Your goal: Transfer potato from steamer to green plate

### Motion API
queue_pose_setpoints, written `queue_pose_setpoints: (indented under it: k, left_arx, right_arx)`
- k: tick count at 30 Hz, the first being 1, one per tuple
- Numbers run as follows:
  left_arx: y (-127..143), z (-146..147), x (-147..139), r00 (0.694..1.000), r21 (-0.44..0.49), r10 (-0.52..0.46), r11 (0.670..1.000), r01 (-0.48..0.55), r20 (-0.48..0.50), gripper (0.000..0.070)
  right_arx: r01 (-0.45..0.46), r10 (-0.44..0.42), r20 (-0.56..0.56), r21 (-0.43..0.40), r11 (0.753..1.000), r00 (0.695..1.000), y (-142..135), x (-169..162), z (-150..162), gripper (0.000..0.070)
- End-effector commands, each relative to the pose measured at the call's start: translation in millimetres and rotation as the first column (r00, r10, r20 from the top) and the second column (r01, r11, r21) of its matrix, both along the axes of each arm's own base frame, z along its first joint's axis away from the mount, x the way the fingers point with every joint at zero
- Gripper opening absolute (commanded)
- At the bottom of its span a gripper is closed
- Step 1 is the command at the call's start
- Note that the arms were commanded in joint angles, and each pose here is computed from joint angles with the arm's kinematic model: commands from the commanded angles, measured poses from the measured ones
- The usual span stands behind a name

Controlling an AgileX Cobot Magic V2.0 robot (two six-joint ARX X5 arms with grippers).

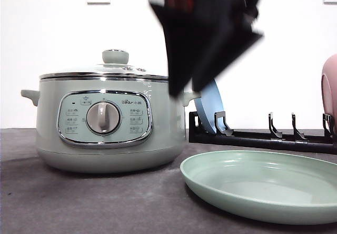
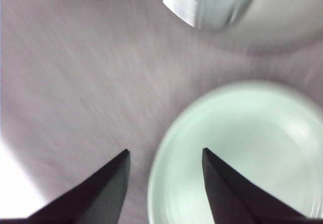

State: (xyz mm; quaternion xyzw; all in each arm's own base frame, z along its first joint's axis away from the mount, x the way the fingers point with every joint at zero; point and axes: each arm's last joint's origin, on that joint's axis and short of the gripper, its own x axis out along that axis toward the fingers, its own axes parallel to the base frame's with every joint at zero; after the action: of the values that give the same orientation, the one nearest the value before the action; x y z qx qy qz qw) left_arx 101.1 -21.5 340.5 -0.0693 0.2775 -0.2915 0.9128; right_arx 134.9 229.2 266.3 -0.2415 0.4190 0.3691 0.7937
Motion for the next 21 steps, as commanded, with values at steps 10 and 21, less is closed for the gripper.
queue_pose_setpoints:
  k: [10,21]
  left_arx:
    - [0,6,0,0.999,0.001,-0.013,1.000,0.013,0.034,0.0636]
    - [0,6,0,0.999,0.001,-0.013,1.000,0.013,0.033,0.0636]
  right_arx:
    - [-0.033,0.030,0.014,0.329,0.944,0.999,-31,28,80,0.0284]
    - [-0.006,0.074,-0.124,0.476,0.879,0.989,-63,53,93,0.0284]
